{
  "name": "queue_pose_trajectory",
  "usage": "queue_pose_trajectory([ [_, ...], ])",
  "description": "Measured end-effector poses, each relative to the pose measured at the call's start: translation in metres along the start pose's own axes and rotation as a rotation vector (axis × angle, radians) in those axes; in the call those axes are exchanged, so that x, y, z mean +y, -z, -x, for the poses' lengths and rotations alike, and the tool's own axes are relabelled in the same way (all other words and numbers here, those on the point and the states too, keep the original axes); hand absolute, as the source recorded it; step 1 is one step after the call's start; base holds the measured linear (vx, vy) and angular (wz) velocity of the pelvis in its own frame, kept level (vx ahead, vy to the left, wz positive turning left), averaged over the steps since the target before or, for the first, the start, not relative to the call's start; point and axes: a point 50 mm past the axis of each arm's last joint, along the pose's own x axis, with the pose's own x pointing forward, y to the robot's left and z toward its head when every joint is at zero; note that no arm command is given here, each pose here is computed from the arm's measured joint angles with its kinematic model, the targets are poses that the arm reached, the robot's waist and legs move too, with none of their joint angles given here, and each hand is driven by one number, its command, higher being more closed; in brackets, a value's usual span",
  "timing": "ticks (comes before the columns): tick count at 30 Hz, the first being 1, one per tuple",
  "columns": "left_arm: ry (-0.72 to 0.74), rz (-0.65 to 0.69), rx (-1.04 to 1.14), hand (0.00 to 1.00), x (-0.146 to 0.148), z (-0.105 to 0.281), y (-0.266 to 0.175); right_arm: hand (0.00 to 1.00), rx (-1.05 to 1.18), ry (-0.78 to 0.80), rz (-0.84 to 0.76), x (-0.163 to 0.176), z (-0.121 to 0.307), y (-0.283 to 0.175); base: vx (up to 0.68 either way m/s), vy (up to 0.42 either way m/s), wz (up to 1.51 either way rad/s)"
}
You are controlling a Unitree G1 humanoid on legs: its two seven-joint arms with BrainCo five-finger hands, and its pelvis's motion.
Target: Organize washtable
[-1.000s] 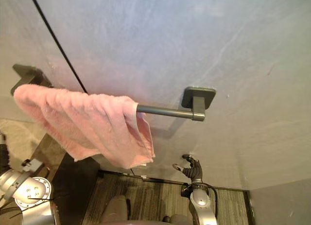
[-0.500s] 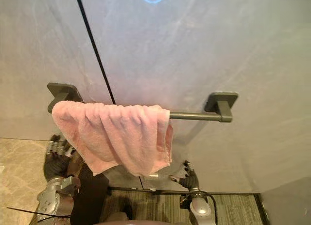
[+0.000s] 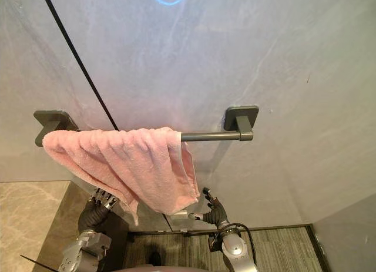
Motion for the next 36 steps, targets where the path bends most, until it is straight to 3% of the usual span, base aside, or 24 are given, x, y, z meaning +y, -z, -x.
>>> queue_pose_trajectory([
  [10,-0.043,0.043,-0.042,0.0,0.0,-0.004,-0.004,0.0,0.005,-0.011,0.018,-0.001,-0.006,0.0,-0.03,-0.017,0.08],
  [23,0.072,0.018,-0.161,0.0,-0.015,-0.004,-0.03,0.0,-0.357,-0.102,-0.014,0.013,0.0,-0.082,-0.03,-0.003,-0.05],
  [36,0.216,-0.165,-0.148,0.0,-0.017,0.0,-0.043,0.0,-0.559,-0.43,-0.165,0.055,0.015,-0.13,0.0,0.004,-0.09],
])
